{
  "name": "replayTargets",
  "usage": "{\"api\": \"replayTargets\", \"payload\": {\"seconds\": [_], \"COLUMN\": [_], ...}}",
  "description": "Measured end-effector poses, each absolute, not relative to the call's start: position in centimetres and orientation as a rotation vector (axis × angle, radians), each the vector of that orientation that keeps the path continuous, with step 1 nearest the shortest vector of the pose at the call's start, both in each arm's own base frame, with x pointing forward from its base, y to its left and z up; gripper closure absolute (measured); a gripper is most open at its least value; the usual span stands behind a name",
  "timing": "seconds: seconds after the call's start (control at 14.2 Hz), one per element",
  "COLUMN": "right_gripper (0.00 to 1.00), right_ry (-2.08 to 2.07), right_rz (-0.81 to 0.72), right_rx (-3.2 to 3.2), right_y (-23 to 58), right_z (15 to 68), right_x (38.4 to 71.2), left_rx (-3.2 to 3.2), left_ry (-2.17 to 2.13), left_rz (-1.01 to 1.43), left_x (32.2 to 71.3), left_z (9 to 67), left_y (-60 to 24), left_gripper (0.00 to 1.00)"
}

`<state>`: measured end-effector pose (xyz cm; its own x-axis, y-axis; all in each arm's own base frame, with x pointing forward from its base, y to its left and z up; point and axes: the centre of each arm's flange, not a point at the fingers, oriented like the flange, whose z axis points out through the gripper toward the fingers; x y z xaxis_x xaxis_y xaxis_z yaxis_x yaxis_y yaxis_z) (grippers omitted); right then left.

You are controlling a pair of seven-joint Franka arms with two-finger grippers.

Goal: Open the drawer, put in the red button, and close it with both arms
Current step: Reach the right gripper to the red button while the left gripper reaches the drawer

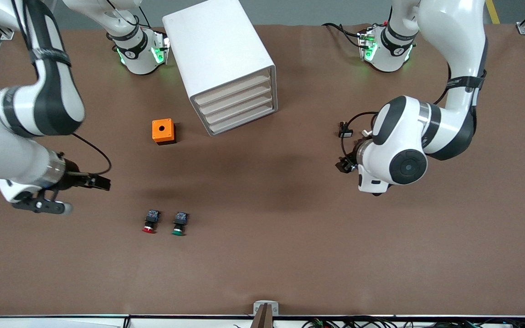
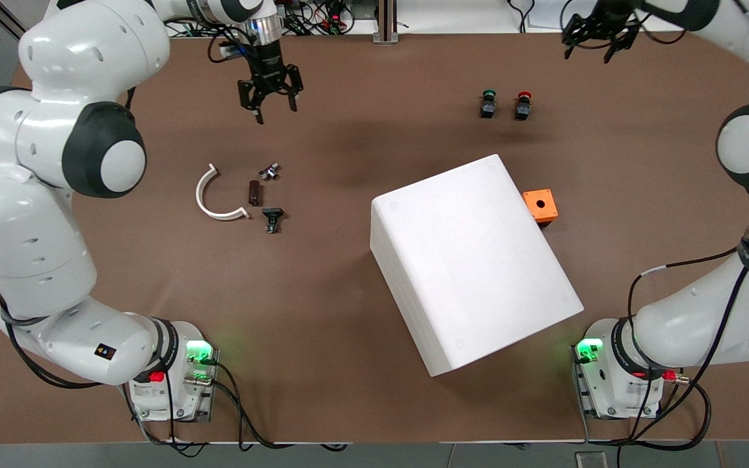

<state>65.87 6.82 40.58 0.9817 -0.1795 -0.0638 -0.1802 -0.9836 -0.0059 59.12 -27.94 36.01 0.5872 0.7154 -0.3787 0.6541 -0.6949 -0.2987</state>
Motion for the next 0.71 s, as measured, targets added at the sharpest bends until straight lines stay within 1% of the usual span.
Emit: {"api": "replayTargets", "payload": {"seconds": [0.14,0.28,0.71], "right_gripper": [0.0,0.0,0.0], "right_ry": [0.345,0.389,0.505], "right_rz": [0.08,0.063,-0.008], "right_rx": [-3.11,-3.104,-3.077], "right_y": [9.0,9.9,10.6], "right_z": [37.1,34.0,27.4], "right_x": [66.8,67.5,68.5], "left_rx": [-2.617,-2.528,-2.104], "left_ry": [-1.324,-1.472,-1.808], "left_rz": [0.822,0.973,1.22], "left_x": [59.4,59.2,57.2], "left_z": [35.3,34.3,32.4], "left_y": [-29.6,-31.5,-38.6], "left_gripper": [0.0,0.0,0.0]}}
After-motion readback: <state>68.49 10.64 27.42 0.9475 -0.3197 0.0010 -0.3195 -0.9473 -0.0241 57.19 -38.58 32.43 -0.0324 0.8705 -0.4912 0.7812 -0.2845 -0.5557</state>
